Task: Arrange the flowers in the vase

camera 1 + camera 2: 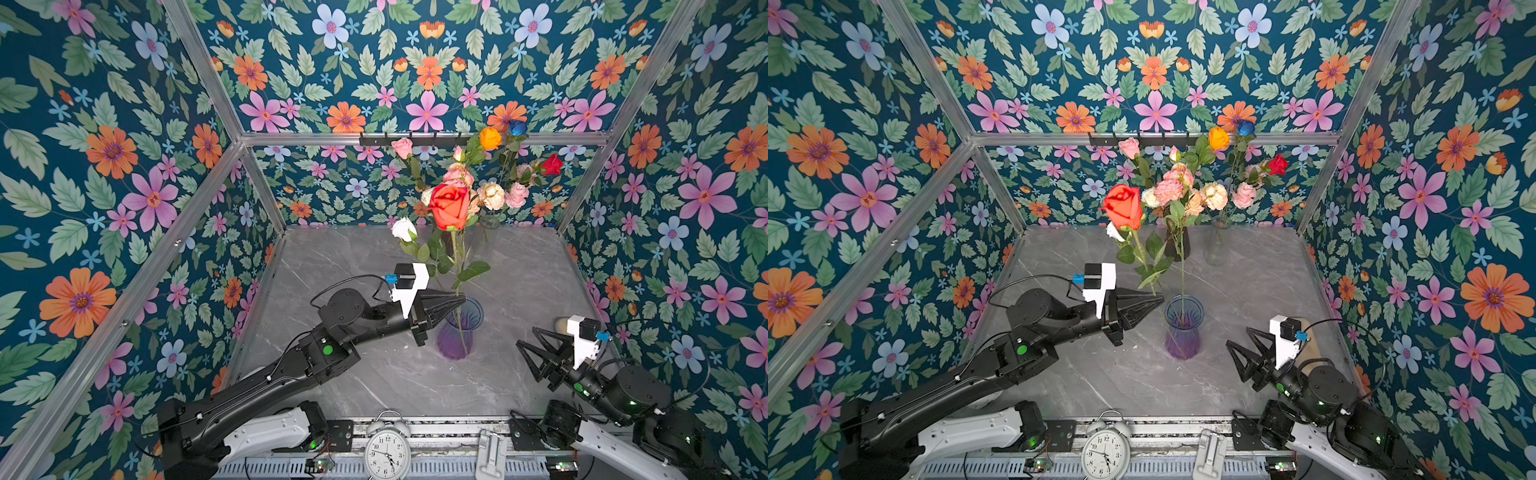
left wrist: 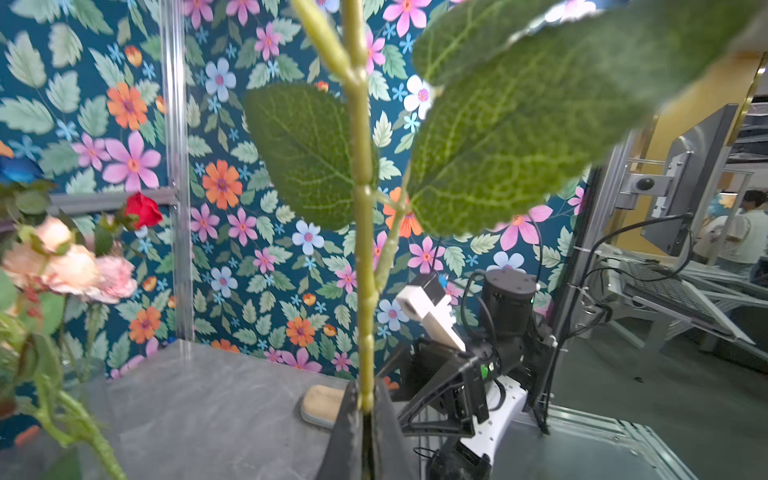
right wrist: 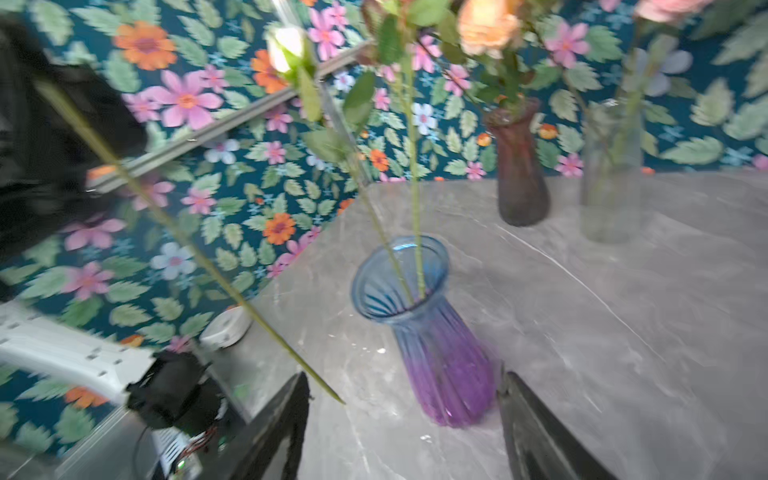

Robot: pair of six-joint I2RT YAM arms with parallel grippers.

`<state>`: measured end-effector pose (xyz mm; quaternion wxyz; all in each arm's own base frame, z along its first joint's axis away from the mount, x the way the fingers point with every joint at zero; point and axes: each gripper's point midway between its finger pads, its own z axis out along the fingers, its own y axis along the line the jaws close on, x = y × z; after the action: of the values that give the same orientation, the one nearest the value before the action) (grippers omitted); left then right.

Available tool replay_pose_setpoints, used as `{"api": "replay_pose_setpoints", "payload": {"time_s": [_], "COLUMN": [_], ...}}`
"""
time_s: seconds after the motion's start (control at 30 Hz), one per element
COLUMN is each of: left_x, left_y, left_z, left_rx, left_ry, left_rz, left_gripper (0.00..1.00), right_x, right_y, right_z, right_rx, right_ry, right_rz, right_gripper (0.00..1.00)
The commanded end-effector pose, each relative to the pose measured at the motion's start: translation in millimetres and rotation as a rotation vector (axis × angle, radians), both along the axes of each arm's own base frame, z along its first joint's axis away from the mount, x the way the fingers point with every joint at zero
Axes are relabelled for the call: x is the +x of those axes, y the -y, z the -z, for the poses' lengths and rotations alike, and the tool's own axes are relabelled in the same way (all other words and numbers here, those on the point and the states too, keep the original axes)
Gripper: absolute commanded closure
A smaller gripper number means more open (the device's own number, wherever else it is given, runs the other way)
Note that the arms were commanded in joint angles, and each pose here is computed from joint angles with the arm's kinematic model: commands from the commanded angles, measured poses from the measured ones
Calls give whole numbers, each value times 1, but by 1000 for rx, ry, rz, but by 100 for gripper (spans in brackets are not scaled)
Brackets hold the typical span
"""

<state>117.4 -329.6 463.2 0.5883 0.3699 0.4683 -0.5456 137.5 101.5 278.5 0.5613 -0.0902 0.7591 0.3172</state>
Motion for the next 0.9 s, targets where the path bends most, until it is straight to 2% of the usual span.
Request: {"api": "replay_pose_setpoints", "payload": {"time_s": [0.0, 0.17, 0.4, 0.6, 0.8, 0.87], "left_x": [2, -3, 9, 29, 40, 42], "left_y": [-17, -11, 3, 22, 29, 31], "left_z": [-28, -39, -40, -25, -13, -9], "left_rx": [-111, -72, 2, 63, 78, 79], "left_ry": [141, 222, 304, 281, 248, 233], "left_rz": [-90, -79, -127, -136, -138, -133], "left_gripper": [100, 100, 100, 100, 100, 100], "right_x": [14, 19, 25, 26, 30, 28], "right_y": [27, 18, 2, -4, -11, -17], "right_z": [34, 64, 105, 119, 139, 138], "right_rx": [-16, -40, -76, -108, -146, -156], "right_ry": [-84, -145, -208, -222, -218, -218], "right_rz": [186, 195, 184, 169, 163, 122], "right_gripper": [28, 30, 31, 30, 30, 30]}}
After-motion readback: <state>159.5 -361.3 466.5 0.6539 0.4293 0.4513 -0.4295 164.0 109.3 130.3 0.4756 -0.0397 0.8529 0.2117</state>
